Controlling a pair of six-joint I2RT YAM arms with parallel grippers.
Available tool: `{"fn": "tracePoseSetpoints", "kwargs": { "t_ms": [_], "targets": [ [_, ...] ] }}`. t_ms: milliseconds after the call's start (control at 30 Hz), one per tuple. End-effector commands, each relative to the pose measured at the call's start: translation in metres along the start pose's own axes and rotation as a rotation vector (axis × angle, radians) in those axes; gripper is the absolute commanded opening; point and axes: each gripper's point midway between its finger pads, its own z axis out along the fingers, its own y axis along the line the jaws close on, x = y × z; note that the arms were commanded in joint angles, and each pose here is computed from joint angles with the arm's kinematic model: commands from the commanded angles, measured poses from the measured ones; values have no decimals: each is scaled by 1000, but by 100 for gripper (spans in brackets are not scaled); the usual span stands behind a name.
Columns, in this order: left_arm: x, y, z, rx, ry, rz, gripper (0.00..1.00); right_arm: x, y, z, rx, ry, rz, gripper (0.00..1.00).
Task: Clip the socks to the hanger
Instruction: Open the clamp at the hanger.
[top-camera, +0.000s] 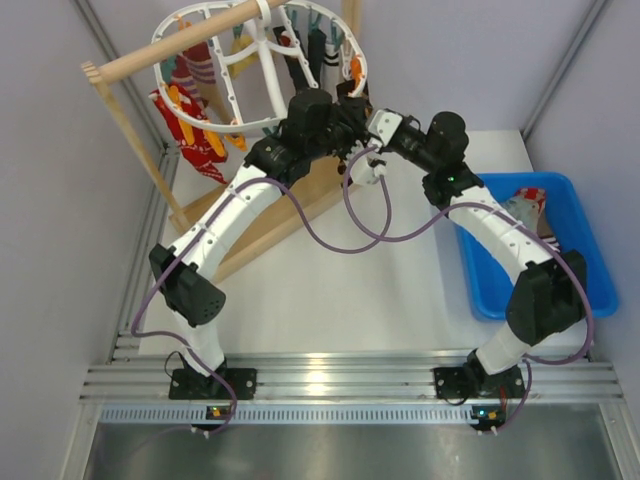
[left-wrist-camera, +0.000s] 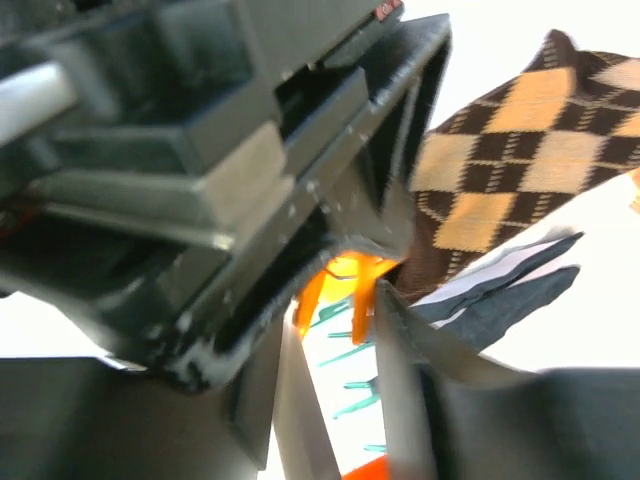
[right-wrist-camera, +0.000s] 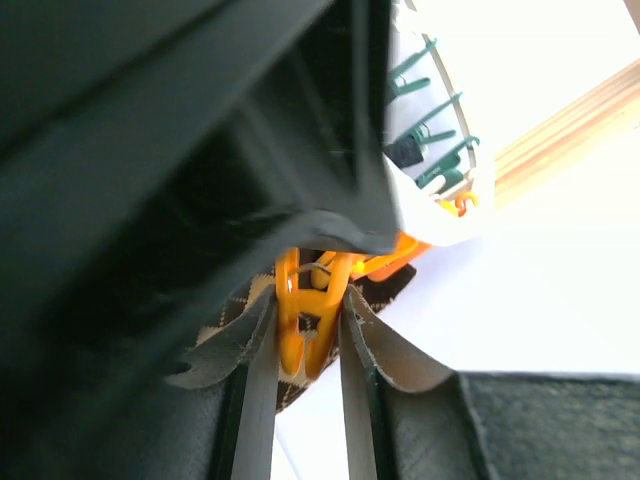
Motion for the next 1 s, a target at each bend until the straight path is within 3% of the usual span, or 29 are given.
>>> {"fn": "tracePoseSetpoints", "kwargs": {
  "t_ms": [0, 67, 200, 533, 567, 600, 700, 867, 967],
  "targets": [
    [29, 9, 3, -28, 115, 28, 36, -31, 17, -4, -60, -66, 22, 0],
    [30, 5, 4, -16, 121, 25, 28, -32, 18, -5, -61, -70, 23, 0],
    [28, 2, 3, -6, 109, 22, 1, -32, 16, -5, -53, -71, 26, 0],
    [22, 5, 0, -28, 80, 6, 0, -24, 17, -6, -50, -52, 35, 0],
    [22, 4, 1, -25, 79, 7, 0, -24, 17, -7, -52, -50, 33, 4],
    [22, 4, 0, -29, 77, 7, 0, -21, 18, -6, -53, -43, 36, 20],
    [22, 8, -2, -38, 77, 7, 0, -16, 17, -8, -51, -29, 41, 37],
    [22, 7, -5, -39, 81, 14, 0, -6, 14, -11, -43, -6, 63, 61],
    [22, 8, -6, -45, 77, 19, 0, 2, 9, -15, -34, 9, 89, 67]
  ]
}}
